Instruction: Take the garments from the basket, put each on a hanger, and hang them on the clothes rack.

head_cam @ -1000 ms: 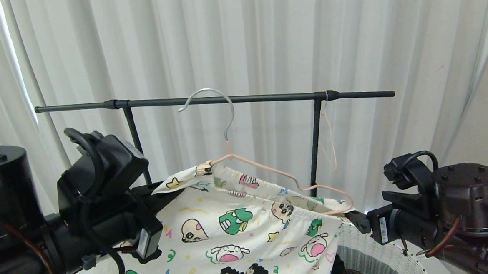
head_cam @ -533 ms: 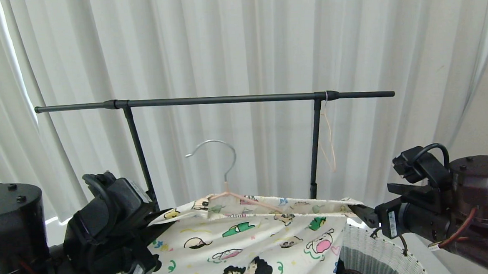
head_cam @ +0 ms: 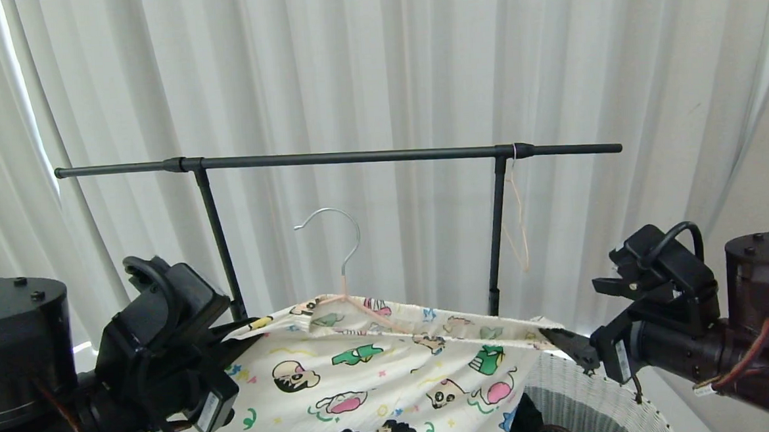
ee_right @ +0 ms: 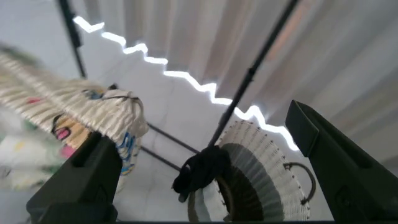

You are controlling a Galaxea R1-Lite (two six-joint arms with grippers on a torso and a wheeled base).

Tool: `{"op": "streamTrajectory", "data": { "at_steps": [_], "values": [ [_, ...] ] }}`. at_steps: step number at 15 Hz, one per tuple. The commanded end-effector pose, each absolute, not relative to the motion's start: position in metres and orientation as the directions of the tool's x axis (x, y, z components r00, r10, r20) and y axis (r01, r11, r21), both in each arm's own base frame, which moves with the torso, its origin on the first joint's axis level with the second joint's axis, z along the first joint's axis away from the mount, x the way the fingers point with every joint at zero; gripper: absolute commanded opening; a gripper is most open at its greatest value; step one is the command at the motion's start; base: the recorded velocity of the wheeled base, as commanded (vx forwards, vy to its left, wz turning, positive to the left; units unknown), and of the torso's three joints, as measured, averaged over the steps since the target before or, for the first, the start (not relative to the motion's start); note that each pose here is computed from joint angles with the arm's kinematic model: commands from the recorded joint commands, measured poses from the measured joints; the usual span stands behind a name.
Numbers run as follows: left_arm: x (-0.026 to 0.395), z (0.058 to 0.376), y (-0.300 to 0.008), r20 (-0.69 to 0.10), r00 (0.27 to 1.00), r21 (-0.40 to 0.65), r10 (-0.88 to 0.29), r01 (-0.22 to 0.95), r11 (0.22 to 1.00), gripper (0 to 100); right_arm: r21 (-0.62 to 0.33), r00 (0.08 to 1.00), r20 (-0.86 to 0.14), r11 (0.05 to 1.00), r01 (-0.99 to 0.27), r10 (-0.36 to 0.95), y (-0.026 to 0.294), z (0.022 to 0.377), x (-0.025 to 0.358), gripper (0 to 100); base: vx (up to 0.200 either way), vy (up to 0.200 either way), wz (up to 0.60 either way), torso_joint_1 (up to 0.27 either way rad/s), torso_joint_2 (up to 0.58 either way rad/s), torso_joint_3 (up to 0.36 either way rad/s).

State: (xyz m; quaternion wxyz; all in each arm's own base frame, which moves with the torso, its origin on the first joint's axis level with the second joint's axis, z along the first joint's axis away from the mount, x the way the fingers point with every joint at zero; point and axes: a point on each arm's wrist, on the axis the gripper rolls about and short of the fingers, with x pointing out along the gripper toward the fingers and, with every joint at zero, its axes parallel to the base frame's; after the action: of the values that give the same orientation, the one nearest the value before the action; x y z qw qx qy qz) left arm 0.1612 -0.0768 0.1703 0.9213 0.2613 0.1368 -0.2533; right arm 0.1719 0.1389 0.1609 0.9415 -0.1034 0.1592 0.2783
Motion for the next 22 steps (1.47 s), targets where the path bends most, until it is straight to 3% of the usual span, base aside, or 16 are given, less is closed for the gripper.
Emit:
{"op": "streamTrajectory", "data": {
  "at_steps": [1, 4, 7, 10, 16, 19, 22],
  "values": [
    [0.168, 0.170, -0.080, -0.393, 0.832, 0.404, -0.393, 0.540, 0.739, 0, -0.115, 0.738, -0.331, 0.751, -0.650, 0.588, 0.149, 0.176, 0.151, 100, 0.000, 0.000, 0.00, 0.000, 0.00, 0.000],
    [0.168, 0.175, -0.082, -0.376, 0.834, 0.336, -0.404, 0.529, 0.779, 0, -0.112, 0.619, -0.354, 0.625, -0.773, 0.701, 0.167, 0.182, 0.123, 100, 0.000, 0.000, 0.00, 0.000, 0.00, 0.000],
    [0.165, 0.176, -0.087, -0.370, 0.823, 0.312, -0.431, 0.547, 0.777, 0, -0.105, 0.561, -0.345, 0.563, -0.820, 0.752, 0.172, 0.191, 0.123, 100, 0.000, 0.000, 0.00, 0.000, 0.00, 0.000],
    [0.153, 0.181, -0.105, -0.321, 0.783, 0.244, -0.533, 0.612, 0.752, 0, -0.103, 0.489, -0.373, 0.488, -0.866, 0.788, 0.184, 0.199, 0.130, 100, 0.000, 0.000, 0.00, 0.000, 0.00, 0.000],
    [0.141, 0.177, -0.117, -0.259, 0.743, 0.261, -0.617, 0.669, 0.695, 0, -0.105, 0.404, -0.433, 0.400, -0.911, 0.806, 0.219, 0.188, 0.154, 100, 0.000, 0.000, 0.00, 0.000, 0.00, 0.000],
    [0.139, 0.174, -0.115, -0.222, 0.749, 0.325, -0.624, 0.661, 0.677, 0, -0.067, 0.344, -0.486, 0.357, -0.931, 0.803, 0.219, 0.187, 0.154, 100, 0.000, 0.000, 0.00, 0.000, 0.00, 0.000],
    [0.138, 0.176, -0.116, -0.201, 0.748, 0.332, -0.633, 0.660, 0.674, 0, -0.062, 0.344, -0.497, 0.363, -0.930, 0.796, 0.220, 0.190, 0.158, 100, 0.000, 0.000, 0.00, 0.000, 0.00, 0.000]
  ]
}}
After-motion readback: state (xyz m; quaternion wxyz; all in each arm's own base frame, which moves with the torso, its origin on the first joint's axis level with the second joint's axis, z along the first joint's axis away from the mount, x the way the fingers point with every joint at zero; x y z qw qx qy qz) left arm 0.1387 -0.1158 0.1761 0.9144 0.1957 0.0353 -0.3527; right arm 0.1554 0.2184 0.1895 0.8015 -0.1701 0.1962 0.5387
